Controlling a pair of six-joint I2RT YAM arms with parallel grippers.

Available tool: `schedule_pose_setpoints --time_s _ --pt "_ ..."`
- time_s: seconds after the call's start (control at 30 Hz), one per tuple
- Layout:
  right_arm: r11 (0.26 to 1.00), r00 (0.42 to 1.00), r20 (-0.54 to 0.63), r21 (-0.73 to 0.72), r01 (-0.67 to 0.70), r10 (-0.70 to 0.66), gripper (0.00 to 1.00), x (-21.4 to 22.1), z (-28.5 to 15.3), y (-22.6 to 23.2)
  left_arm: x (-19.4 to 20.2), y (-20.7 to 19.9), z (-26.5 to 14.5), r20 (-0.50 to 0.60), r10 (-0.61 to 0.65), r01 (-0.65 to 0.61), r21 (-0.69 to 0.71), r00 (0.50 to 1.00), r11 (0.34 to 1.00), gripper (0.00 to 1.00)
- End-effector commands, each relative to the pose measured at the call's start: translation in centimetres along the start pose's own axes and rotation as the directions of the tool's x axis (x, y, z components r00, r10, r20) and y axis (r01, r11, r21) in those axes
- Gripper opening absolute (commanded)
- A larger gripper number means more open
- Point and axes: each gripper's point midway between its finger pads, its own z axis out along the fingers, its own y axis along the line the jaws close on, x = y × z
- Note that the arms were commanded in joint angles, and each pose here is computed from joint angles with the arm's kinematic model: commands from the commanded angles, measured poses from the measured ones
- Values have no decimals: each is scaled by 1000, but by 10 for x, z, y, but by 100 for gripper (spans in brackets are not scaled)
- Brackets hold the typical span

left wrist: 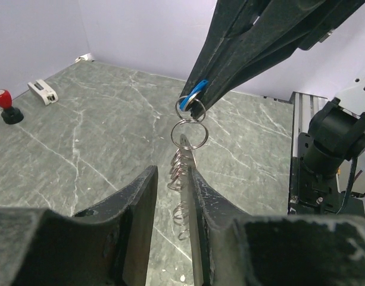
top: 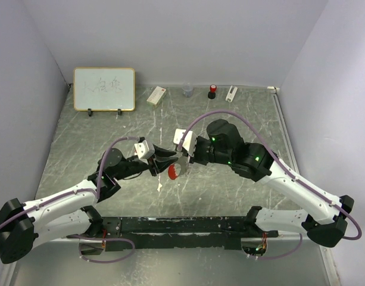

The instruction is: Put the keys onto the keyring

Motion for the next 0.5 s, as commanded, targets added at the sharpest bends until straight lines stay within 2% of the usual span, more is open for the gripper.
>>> schedule_pose_setpoints --time_s 0.0,0.47 --pt "1000 1000 10 -7 17 -17 0 -1 -1 0 -32 -6 5 92 58 -63 50 994 997 38" --pt "999 1000 9 -39 29 -28 0 1 3 6 -30 -14 15 96 46 -58 124 994 991 38"
